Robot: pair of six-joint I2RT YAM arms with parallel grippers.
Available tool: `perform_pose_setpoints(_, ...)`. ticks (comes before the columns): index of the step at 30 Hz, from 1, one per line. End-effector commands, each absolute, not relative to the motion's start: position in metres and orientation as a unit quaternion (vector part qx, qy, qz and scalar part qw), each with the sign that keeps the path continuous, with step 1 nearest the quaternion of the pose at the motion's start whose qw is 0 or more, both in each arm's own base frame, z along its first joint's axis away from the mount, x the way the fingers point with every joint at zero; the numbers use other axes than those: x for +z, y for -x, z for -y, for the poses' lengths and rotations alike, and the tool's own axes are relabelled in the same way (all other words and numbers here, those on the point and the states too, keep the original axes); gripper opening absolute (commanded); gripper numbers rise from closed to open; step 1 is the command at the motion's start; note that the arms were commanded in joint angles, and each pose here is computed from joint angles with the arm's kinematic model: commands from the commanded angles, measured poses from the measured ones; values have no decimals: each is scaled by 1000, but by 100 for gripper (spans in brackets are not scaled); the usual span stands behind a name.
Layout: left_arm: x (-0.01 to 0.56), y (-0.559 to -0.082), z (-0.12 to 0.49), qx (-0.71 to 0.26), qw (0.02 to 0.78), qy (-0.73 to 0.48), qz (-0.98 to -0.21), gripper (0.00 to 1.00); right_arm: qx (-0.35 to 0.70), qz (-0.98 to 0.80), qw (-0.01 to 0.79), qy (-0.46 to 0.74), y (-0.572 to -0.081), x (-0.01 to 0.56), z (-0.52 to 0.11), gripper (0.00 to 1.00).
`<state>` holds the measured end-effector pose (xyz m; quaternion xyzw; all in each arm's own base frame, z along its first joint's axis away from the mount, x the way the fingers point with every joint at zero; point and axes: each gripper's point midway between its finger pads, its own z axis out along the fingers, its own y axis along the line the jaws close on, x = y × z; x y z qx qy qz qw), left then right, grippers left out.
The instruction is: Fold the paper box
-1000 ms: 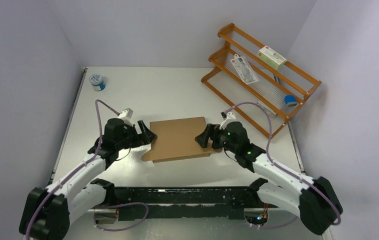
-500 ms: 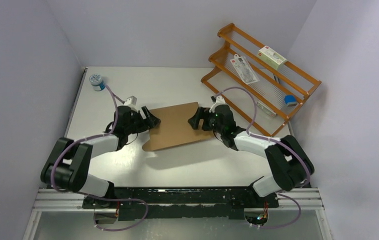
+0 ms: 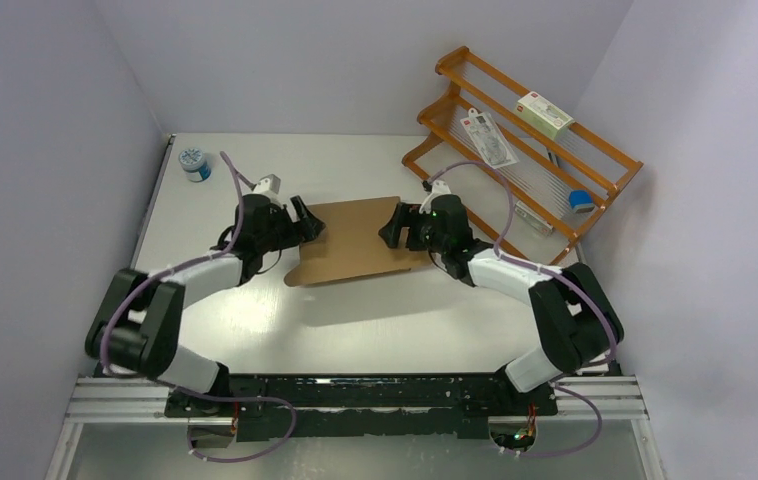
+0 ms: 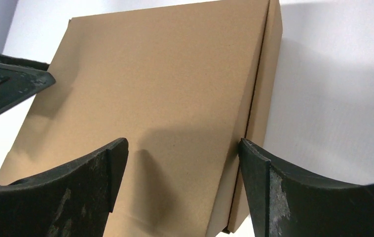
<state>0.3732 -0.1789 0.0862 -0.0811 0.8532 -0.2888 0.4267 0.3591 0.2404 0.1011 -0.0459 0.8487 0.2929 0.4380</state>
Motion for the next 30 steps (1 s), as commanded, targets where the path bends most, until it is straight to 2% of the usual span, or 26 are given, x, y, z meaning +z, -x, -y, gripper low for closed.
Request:
perform_pose_setpoints(1, 115, -351, 170, -253, 465, 60, -846, 89, 305, -836, 450, 78, -342, 123, -242, 86)
perform_pose_setpoints(7, 116, -314, 163, -236, 466, 41, -852, 90, 304, -837, 444, 96, -327, 121, -237, 86)
perform_pose_setpoints(13, 93, -304, 171, -223, 431, 17, -874, 90, 258, -851, 450, 78, -327, 109, -217, 85)
perform_pose_setpoints(19, 90, -293, 161, -186, 428, 17, -884, 87, 257, -864, 423, 94, -313, 91, -216, 77)
perform_pose_setpoints(30, 58, -272, 150, -155, 386, 18, -909, 84, 233, -879, 409, 76, -301, 61, -200, 75)
